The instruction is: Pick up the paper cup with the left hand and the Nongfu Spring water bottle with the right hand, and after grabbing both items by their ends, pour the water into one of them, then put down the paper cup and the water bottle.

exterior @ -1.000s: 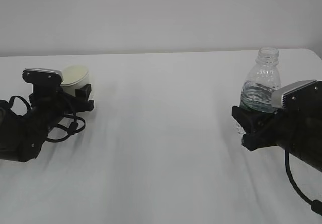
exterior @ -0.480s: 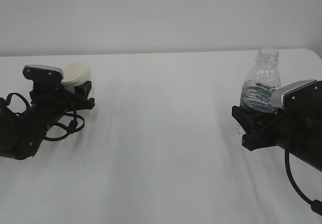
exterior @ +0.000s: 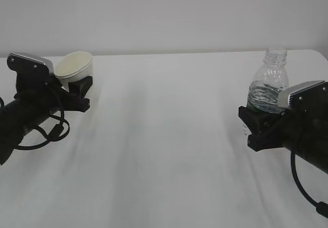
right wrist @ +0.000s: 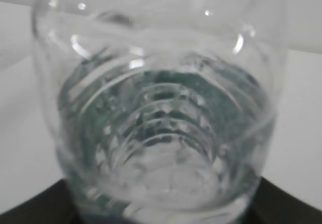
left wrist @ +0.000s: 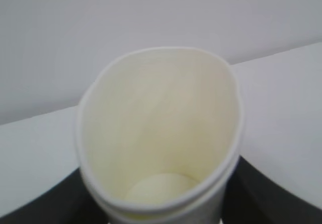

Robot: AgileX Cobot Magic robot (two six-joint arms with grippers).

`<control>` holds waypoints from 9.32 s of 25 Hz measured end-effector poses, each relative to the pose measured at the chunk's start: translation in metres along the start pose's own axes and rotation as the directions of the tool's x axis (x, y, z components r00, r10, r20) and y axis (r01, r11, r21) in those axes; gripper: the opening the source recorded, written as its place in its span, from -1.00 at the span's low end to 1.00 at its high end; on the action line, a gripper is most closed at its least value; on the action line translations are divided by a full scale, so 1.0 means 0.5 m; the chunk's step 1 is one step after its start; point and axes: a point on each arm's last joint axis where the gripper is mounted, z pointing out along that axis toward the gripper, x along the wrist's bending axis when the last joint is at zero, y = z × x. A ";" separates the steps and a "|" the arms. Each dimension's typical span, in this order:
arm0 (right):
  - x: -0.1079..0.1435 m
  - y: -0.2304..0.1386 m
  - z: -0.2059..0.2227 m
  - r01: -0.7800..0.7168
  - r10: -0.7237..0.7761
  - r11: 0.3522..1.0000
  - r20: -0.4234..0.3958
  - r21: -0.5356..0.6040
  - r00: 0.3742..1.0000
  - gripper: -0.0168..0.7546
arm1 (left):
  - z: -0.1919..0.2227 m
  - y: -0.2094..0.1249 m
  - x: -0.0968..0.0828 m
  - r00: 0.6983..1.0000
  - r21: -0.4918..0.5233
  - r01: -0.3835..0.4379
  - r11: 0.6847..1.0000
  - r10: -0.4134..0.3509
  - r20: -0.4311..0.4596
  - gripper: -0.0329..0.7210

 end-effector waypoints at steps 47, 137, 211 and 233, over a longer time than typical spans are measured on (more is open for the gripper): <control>0.006 0.045 -0.102 0.013 -0.016 0.999 0.077 0.031 0.997 0.09 | 0.038 0.025 -0.369 0.578 0.110 -0.056 0.992 -0.058 0.814 0.16; -0.023 0.092 -0.103 0.789 -0.803 0.544 -0.095 0.286 0.588 0.09 | 0.041 0.019 -0.424 0.489 0.075 -0.156 0.985 0.011 0.872 0.13; -0.027 0.097 -0.103 0.930 -0.940 0.265 -0.146 0.253 0.308 0.09 | 0.033 0.019 -0.429 0.442 0.061 -0.152 0.987 0.013 0.897 0.13; -0.028 0.108 -0.101 0.950 -0.967 0.204 -0.104 0.236 0.233 0.09 | 0.033 0.018 -0.429 0.441 0.060 -0.153 0.986 0.013 0.897 0.13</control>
